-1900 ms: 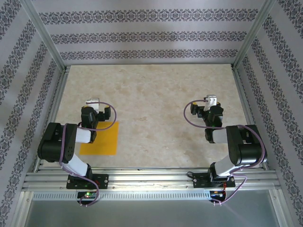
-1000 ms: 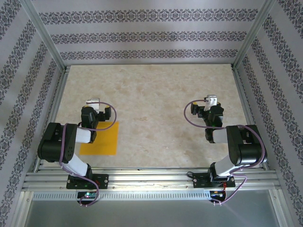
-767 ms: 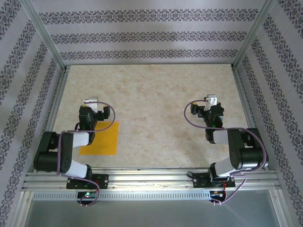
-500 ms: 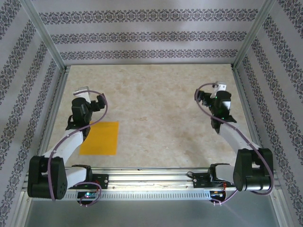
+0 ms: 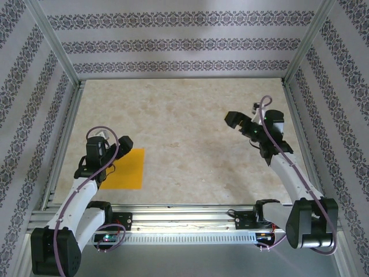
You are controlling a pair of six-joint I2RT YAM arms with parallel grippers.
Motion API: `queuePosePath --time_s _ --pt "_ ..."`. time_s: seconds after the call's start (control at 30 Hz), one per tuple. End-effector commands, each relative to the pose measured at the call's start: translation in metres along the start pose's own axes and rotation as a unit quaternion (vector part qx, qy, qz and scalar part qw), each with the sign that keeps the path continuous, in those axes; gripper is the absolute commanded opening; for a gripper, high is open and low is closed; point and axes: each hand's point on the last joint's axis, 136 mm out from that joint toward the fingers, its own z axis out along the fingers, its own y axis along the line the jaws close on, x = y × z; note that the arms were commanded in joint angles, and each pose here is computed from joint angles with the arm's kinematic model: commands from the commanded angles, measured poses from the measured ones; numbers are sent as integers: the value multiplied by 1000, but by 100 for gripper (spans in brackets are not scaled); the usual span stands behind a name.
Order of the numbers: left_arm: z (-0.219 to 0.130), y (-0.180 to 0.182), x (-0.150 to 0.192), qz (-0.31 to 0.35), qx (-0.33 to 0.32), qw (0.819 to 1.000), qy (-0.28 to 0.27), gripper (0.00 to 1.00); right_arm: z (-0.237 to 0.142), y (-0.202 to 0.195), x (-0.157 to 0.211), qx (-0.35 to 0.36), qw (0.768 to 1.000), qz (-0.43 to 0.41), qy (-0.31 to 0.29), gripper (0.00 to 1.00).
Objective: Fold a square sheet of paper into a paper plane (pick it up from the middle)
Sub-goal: Move the square sheet of paper to the center of the table.
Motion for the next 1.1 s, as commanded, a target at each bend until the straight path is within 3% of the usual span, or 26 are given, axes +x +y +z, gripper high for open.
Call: queuePosePath --time_s 0.0,0.17,0.33,0.5,1.07 --pt "-9 16 31 -26 -46 997 64 99 1 14 29 -22 999 11 44 98" --pt "-12 25 48 -12 -63 994 93 97 9 6 52 6 999 21 40 98" --pt "-8 29 60 -23 -63 992 106 97 17 17 89 5 994 -5 110 98" --pt "-1 29 67 -27 -58 991 115 97 22 14 110 8 991 4 136 98" --pt "42 -16 92 -9 -37 985 169 98 23 -8 130 43 987 23 150 98"
